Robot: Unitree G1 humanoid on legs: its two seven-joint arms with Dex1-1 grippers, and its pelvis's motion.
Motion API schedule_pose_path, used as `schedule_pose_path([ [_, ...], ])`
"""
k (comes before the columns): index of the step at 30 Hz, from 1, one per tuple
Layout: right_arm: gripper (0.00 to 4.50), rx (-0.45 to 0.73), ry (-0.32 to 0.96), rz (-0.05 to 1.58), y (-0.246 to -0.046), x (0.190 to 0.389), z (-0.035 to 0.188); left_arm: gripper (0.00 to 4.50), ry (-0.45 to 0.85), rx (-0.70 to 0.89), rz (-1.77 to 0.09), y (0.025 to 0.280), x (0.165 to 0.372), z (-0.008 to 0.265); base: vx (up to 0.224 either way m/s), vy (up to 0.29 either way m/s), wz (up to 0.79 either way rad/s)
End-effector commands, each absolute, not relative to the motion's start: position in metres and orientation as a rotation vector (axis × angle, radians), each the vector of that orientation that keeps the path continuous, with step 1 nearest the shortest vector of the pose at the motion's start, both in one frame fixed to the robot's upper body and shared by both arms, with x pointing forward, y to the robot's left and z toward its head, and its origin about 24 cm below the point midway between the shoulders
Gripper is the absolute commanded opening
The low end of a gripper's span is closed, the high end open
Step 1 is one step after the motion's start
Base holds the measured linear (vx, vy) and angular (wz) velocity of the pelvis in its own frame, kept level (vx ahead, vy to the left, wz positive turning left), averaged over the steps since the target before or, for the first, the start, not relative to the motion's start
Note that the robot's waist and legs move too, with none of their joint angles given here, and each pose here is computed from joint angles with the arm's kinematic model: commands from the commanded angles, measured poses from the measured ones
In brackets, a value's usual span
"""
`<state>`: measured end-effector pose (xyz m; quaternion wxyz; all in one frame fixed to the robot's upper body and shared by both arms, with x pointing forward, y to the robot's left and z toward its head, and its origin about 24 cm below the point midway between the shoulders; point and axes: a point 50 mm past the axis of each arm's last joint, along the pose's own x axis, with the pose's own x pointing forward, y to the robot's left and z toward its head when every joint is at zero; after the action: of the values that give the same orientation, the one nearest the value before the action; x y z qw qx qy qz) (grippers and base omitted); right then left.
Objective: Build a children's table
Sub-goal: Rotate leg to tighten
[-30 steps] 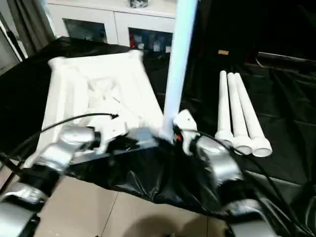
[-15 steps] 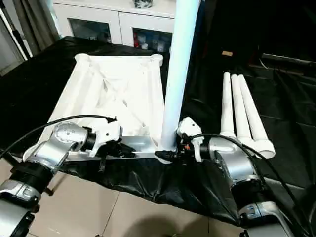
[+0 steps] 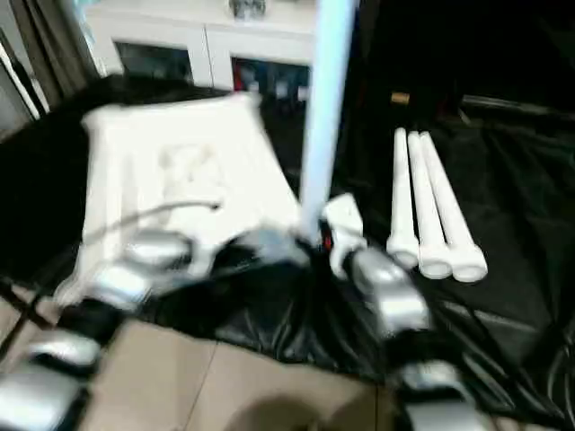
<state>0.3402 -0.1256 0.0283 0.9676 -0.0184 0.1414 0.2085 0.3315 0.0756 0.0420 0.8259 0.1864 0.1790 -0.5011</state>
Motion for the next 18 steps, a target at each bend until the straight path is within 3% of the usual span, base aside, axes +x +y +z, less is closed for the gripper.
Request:
schedule_pose_path([
  [1, 2.71, -0.032, 0.318, 0.587, -0.074, 0.33, 0.021, 0.0, 0.293, 0.395, -1.17, 0.035, 0.324, 0.052, 0.0, 0.0, 0.0],
  [2, 2.71, -0.035, 0.304, 0.595, -0.074, 0.331, 0.022, 0.0, 0.29, 0.407, -1.181, 0.035, 0.323, 0.052, 0.0, 0.0, 0.0],
  [3, 3.26, -0.034, 0.295, 0.596, -0.075, 0.331, 0.023, 0.0, 0.293, 0.419, -1.186, 0.037, 0.323, 0.051, 0.0, 0.0, 0.0],
  [6, 3.4, -0.005, 0.286, 0.614, -0.084, 0.331, 0.025, 0.0, 0.294, 0.465, -1.187, 0.047, 0.324, 0.05, 0.0, 0.0, 0.0],
  [9, 3.82, -0.024, 0.243, 0.688, -0.1, 0.33, 0.032, 0.0, 0.308, 0.489, -1.214, 0.068, 0.325, 0.051, 0.0, 0.0, 0.0],
  [17, 3.82, -0.097, 0.245, 0.828, -0.119, 0.326, 0.035, 0.0, 0.313, 0.515, -1.313, 0.088, 0.32, 0.053, 0.0, 0.0, 0.0],
  [18, 3.82, -0.118, 0.252, 0.928, -0.125, 0.32, 0.038, 0.0, 0.321, 0.531, -1.346, 0.097, 0.32, 0.054, 0.0, 0.0, 0.0],
])
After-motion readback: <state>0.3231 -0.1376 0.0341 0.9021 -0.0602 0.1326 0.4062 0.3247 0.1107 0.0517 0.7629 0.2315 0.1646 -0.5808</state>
